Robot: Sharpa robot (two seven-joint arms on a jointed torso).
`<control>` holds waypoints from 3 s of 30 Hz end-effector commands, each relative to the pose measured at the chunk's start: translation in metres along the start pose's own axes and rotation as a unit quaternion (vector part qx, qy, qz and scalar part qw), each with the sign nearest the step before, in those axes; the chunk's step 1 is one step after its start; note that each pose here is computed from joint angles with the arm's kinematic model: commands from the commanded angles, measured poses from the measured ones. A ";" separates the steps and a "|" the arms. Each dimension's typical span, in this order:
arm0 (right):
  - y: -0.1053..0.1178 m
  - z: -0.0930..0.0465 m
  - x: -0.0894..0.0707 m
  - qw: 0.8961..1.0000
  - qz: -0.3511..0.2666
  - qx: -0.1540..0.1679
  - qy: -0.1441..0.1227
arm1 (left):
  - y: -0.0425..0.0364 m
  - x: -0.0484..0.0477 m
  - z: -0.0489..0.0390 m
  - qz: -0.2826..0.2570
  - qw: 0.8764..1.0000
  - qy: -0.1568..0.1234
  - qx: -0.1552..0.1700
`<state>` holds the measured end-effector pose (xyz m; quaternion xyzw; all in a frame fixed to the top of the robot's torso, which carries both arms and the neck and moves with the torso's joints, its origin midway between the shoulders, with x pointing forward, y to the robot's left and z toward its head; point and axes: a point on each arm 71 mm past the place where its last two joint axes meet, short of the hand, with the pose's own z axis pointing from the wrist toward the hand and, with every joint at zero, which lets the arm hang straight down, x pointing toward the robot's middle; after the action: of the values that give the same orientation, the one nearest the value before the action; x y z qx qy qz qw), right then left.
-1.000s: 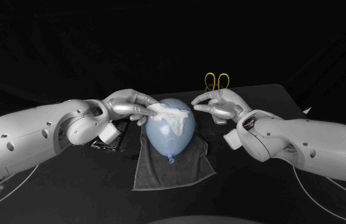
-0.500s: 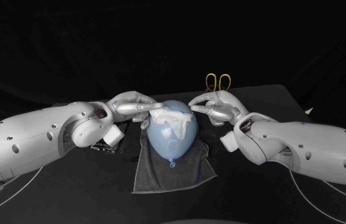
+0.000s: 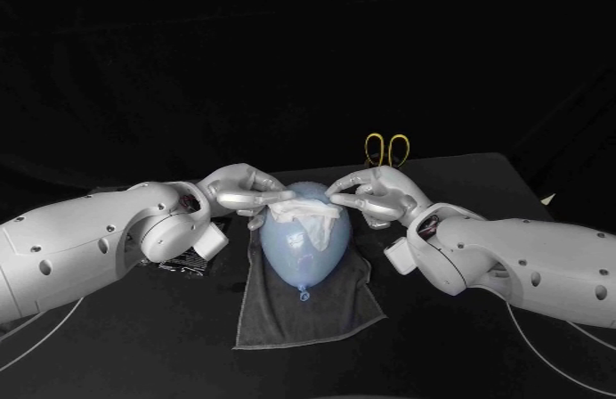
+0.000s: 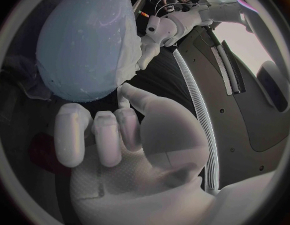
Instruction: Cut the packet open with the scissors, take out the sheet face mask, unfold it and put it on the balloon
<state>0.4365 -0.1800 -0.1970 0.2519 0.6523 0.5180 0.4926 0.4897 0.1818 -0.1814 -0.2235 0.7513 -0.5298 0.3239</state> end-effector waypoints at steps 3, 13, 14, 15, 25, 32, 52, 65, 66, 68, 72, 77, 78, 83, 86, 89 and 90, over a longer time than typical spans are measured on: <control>-0.001 0.002 0.005 0.999 -0.015 0.005 0.029 | 0.0019 0.0004 0.0034 0.034 0.999 -0.014 -0.016; -0.002 0.005 0.011 0.999 -0.025 0.017 0.044 | -0.0017 0.0020 0.0092 0.036 0.999 -0.026 -0.011; -0.002 0.005 0.011 0.999 -0.025 0.018 0.045 | -0.0020 0.0022 0.0093 0.036 0.999 -0.026 -0.010; -0.002 0.005 0.011 0.998 -0.026 0.019 0.045 | -0.0025 0.0026 0.0093 0.034 0.999 -0.026 -0.008; -0.001 0.005 0.009 0.999 -0.027 0.011 0.035 | -0.0101 0.0035 0.0048 0.014 0.999 -0.026 0.040; 0.000 0.004 0.005 1.000 -0.002 0.003 0.021 | -0.0181 0.0022 0.0007 -0.010 0.995 -0.035 0.091; 0.001 0.024 -0.024 0.998 0.062 0.014 0.019 | -0.0247 0.0068 -0.0002 -0.017 0.994 -0.020 0.110; 0.008 0.038 -0.016 0.994 0.073 0.007 0.076 | -0.0240 0.0058 0.0016 -0.014 0.994 -0.022 0.107; 0.009 0.038 -0.015 0.994 0.073 0.006 0.078 | -0.0239 0.0058 0.0016 -0.014 0.994 -0.022 0.107; 0.010 0.039 -0.013 0.994 0.074 0.003 0.085 | -0.0239 0.0057 0.0017 -0.013 0.994 -0.022 0.106; 0.011 0.041 -0.010 0.992 0.084 0.000 0.091 | -0.0239 0.0058 0.0019 -0.010 0.994 -0.022 0.106; 0.009 0.045 -0.010 0.990 0.106 0.003 0.097 | -0.0236 0.0054 0.0024 -0.002 0.994 -0.024 0.105; 0.009 0.046 -0.010 0.989 0.110 0.004 0.098 | -0.0236 0.0053 0.0025 -0.001 0.994 -0.024 0.105; 0.008 0.048 -0.009 0.985 0.133 0.009 0.108 | -0.0232 0.0047 0.0028 0.002 0.994 -0.026 0.104; 0.007 0.049 -0.009 0.983 0.144 0.012 0.114 | -0.0231 0.0045 0.0030 0.003 0.994 -0.026 0.103; 0.007 0.049 -0.008 0.981 0.150 0.013 0.120 | -0.0230 0.0044 0.0032 0.004 0.994 -0.026 0.103; 0.007 0.049 -0.007 0.981 0.152 0.014 0.123 | -0.0230 0.0044 0.0032 0.004 0.994 -0.027 0.103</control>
<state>0.4849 -0.1672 -0.1873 0.2891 0.6703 0.5842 0.3548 0.4891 0.1706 -0.1626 -0.2052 0.6861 -0.5946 0.3656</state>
